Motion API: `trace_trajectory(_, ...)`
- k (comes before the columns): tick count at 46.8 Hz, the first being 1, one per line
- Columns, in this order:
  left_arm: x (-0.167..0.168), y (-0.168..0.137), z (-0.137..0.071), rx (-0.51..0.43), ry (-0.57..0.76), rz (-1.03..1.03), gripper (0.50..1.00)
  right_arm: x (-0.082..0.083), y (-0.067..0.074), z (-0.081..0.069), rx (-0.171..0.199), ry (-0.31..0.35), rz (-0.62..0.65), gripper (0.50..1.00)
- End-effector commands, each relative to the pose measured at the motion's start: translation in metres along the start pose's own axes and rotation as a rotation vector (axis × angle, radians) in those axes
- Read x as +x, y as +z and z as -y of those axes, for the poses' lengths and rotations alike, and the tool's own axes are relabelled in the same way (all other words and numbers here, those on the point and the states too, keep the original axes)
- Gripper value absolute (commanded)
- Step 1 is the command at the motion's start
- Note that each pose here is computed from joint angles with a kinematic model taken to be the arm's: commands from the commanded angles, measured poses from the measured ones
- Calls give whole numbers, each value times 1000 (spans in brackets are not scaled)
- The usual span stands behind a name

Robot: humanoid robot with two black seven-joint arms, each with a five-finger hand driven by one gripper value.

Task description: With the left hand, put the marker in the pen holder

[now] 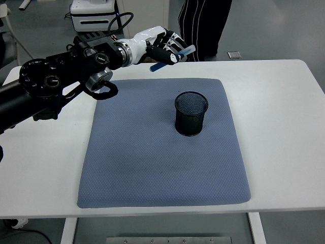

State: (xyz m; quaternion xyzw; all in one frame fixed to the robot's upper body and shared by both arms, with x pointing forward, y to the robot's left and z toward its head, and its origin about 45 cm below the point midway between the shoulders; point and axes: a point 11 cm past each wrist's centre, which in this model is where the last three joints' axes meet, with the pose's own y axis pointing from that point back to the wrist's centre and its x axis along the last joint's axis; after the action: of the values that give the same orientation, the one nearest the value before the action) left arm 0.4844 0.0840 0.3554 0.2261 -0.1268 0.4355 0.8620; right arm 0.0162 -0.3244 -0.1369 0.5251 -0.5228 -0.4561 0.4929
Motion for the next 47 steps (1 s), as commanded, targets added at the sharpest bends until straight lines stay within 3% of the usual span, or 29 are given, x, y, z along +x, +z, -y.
trace_trajectory(1, -12, 5, 4, -9, -22, -3, 549, 0, 0, 0, 0, 0, 0, 1000)
trace_trajectory(26, -58, 24, 14, -83, -119, -126, 560, 0, 0, 0, 0, 0, 0, 1000)
trace_trajectory(47, -70, -13, 15, -28, -136, -192, 593, 0, 0, 0, 0, 0, 0, 1000)
